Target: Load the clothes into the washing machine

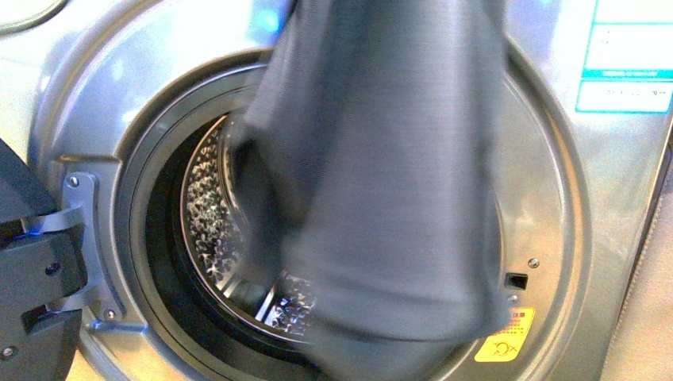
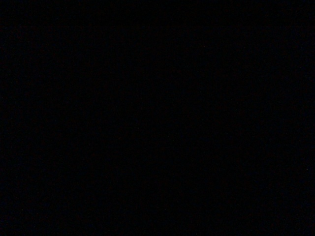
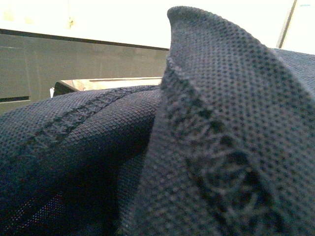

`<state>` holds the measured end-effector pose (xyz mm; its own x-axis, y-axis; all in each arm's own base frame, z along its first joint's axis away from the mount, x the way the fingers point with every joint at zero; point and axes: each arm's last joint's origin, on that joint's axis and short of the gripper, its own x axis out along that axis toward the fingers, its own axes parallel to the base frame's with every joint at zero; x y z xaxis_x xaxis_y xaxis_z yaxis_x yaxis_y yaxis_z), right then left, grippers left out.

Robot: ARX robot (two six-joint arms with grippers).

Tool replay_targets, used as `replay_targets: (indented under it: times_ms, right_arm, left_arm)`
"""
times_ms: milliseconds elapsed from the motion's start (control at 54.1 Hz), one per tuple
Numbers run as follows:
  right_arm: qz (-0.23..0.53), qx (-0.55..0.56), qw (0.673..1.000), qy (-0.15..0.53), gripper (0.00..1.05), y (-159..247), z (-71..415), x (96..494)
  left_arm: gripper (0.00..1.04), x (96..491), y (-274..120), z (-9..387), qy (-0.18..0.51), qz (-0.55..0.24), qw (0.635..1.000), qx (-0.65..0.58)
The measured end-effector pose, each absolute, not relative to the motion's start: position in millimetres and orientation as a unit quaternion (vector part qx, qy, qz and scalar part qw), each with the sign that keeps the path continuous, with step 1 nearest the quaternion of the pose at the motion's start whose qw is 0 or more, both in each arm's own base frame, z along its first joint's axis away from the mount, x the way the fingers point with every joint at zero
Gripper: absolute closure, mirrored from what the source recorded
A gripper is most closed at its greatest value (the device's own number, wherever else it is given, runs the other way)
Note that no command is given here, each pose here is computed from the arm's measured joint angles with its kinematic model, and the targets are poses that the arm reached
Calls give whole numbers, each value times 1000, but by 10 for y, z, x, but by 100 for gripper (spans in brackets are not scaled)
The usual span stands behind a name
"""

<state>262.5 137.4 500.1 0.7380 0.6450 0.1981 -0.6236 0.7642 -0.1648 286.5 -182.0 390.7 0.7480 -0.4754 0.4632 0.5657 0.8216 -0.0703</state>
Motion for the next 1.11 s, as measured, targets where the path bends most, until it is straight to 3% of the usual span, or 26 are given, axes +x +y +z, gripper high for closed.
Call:
replay_targets:
  times_ms: [129,573,721,924,1109]
  right_arm:
    - [339,-44,932,-123,91,1372,5001,2627]
    - [340,-44,931,-122,91,1373,5000,2628]
    - [340,-44,931,-123,64,1373,5002,2627]
    - [341,-44,931,-125,27,1371,5014,2621]
    - [341,-43,931,-125,6,1371,5014,2621]
  left_arm:
    - [10,2848,-1859,3907,-221,-266,933,-101]
    - [74,2880,-1770,3902,-201,-209,953,-88]
    - [90,2897,-1660,3915,-203,-194,956,-89]
    - [90,2855,-1395,3888,-205,-166,960,-96]
    - [90,2717,-1006,3761,-207,-127,965,-96]
